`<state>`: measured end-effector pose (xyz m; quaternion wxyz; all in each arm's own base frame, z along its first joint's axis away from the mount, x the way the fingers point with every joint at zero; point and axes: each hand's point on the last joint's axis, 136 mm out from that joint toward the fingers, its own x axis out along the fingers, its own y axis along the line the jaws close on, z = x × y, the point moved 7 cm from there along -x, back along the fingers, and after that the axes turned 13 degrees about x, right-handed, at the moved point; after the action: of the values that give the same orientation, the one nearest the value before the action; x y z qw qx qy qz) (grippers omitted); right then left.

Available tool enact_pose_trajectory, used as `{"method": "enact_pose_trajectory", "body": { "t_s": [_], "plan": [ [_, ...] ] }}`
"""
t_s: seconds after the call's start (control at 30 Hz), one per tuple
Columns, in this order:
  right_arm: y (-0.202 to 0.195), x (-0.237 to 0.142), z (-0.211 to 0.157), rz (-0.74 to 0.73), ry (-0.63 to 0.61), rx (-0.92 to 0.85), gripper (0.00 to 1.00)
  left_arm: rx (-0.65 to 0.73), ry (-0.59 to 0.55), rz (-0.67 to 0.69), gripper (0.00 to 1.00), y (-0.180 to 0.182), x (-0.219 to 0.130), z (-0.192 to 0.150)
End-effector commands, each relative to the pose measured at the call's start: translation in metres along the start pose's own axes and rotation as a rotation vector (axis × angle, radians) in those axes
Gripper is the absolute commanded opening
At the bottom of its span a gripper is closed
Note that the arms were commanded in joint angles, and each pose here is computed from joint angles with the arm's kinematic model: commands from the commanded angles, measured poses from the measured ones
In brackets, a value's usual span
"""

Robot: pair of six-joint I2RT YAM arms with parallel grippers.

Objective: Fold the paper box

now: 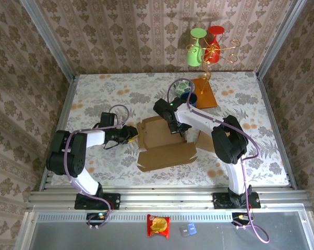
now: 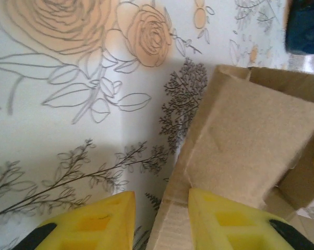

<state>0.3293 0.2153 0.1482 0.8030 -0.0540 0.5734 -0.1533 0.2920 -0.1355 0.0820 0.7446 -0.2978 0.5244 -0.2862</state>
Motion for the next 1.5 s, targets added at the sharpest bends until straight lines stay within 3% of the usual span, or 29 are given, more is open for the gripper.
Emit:
{"method": "enact_pose_trajectory", "body": {
  "t_s": [0.0,0.33,0.7,1.1,1.47],
  "plan": [
    [-0.004,-0.006,0.004,0.087,0.007,0.027,0.0,0.037,-0.046,-0.16,0.34,-0.012,0.006,0.009],
    [-0.014,0.006,0.005,0.172,0.071,0.05,0.0,0.08,-0.062,-0.25,0.34,-0.031,0.013,0.01],
    [-0.037,0.014,0.016,0.369,0.13,0.113,0.0,0.012,-0.188,-0.316,0.42,-0.018,-0.024,0.015],
    [-0.034,0.015,0.014,0.476,0.18,0.129,0.0,-0.082,-0.134,-0.438,0.32,0.006,0.001,0.015],
    [-0.031,0.018,0.014,0.535,0.216,0.141,0.0,-0.076,-0.158,-0.488,0.32,0.0,0.003,0.018]
  ]
}}
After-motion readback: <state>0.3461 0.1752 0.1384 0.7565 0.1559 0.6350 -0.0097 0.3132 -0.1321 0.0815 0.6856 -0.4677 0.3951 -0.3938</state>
